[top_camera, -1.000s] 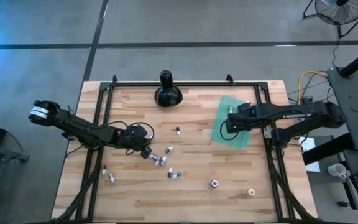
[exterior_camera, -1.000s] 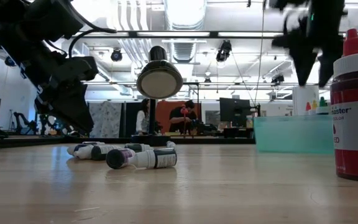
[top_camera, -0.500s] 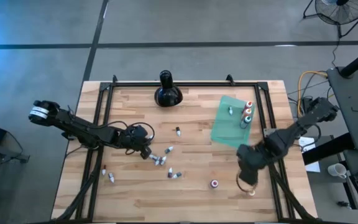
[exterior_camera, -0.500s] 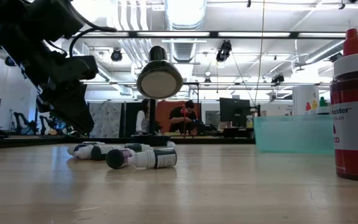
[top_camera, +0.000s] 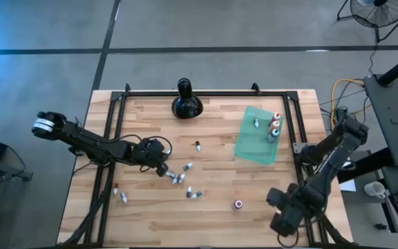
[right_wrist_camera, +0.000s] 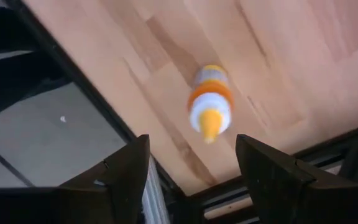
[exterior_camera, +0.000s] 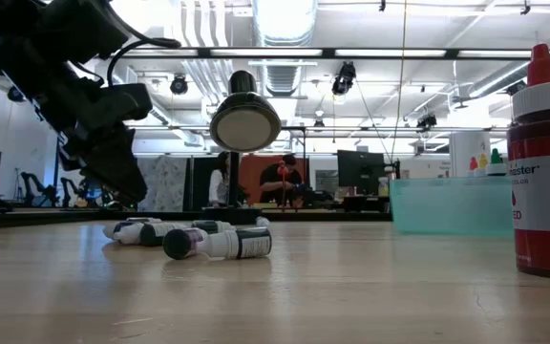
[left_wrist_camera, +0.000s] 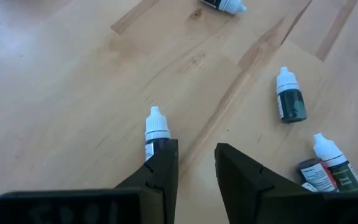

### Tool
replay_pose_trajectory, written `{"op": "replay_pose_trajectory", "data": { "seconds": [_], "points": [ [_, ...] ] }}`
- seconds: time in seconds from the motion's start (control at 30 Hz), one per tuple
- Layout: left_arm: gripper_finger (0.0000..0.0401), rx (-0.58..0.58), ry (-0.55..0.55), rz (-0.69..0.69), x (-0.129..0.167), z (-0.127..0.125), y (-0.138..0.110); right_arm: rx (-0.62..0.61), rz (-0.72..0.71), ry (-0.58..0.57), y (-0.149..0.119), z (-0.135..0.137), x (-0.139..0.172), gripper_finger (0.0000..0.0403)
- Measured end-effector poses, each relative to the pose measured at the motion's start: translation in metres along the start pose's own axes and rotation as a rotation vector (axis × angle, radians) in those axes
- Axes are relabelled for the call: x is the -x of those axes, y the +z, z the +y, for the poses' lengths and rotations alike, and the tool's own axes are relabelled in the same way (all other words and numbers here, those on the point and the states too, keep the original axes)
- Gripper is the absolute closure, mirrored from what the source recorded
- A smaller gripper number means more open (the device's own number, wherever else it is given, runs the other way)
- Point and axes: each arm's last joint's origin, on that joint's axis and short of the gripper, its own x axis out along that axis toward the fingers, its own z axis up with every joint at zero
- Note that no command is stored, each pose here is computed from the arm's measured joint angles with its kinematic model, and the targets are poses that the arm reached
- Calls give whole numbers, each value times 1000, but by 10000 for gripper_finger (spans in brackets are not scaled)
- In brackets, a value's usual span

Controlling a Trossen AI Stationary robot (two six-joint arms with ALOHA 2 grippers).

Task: Pick & Place food coloring
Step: Put the large yellow food coloring bottle into the green bin

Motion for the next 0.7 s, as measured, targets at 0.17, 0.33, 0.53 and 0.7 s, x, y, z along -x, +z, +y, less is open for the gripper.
{"op": "replay_pose_trajectory", "data": {
  "seconds": [0.17, 0.33, 0.53, 0.7],
  "points": [
    [321, 2, 1, -9, 0, 0, 1, 71, -3, -43, -8, 8, -13, 165],
    [321, 2, 2, -11, 0, 0, 1, 116, -21, -111, -8, 10, -28, 150],
    [321, 3, 3, -10, 0, 0, 1, 125, -30, -139, -7, 11, -36, 133],
    [321, 4, 3, -10, 0, 0, 1, 122, -47, -148, -6, 10, -38, 147]
  ]
}}
